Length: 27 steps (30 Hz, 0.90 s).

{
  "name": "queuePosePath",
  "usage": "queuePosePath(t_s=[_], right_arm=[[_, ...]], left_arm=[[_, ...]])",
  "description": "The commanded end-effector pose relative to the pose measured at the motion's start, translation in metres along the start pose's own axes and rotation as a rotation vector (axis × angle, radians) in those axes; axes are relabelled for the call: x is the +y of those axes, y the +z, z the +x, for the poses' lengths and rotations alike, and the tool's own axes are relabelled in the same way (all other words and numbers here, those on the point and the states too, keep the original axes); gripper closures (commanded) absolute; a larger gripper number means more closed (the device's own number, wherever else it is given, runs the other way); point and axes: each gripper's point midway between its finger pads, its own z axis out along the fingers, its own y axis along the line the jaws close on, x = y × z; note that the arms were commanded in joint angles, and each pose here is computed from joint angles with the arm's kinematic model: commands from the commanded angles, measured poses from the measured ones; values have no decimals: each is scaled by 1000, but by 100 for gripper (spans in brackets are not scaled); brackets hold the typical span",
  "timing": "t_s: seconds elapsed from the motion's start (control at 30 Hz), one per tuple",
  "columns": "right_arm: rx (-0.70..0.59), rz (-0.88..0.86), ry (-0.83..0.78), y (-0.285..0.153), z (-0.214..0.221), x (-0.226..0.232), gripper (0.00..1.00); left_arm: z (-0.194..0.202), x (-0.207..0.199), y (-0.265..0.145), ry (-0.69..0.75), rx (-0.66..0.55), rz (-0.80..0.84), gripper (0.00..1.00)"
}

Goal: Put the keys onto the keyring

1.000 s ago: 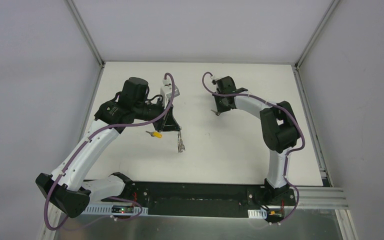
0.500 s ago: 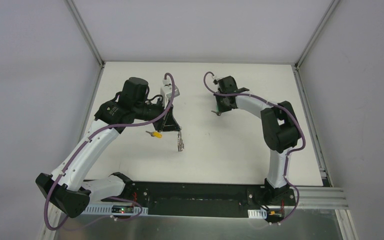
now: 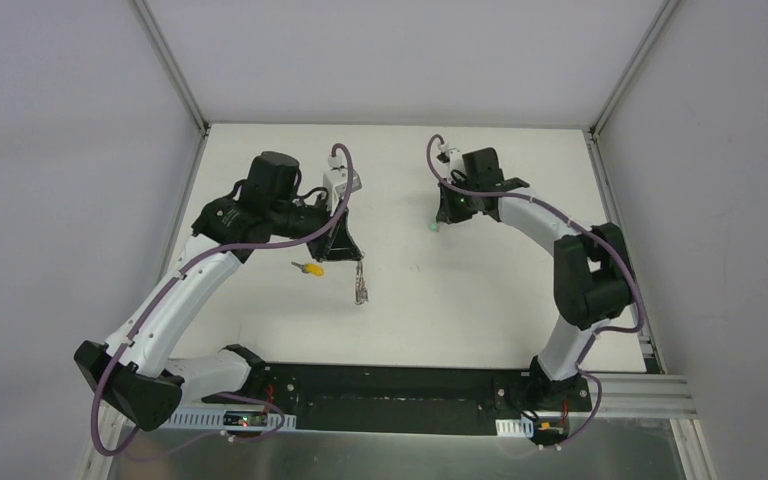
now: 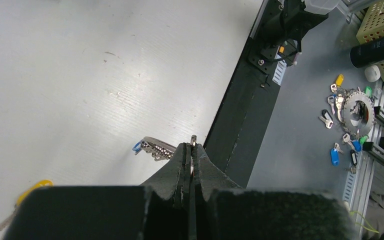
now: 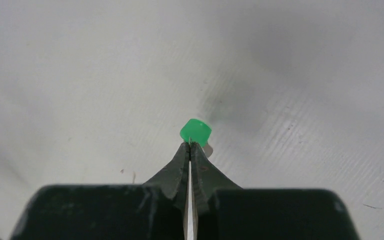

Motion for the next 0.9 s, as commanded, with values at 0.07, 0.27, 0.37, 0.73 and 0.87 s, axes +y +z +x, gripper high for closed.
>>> queuePosePath(t_s=[0.07,0.27,0.37,0.73,0.87], right_arm=[[-131,-345,-192,-57,-24,59,100],[-194,-508,-317,-100,-28,91,100],[-216,-579,-352,-122,-28,106,100],[-290,-814,-451,-205,-35,153,100],[-310,-883,-474,-230,-40,168,100]], left_arm=[[-21,-5,-9,92,-16,7,100],[-34,-4,-8,121,-25,13,100],[-41,-5,-6,124,-35,30,100],[-63,-11,-3,94,-43,70,100],[-71,-16,-1,41,-40,105,100]])
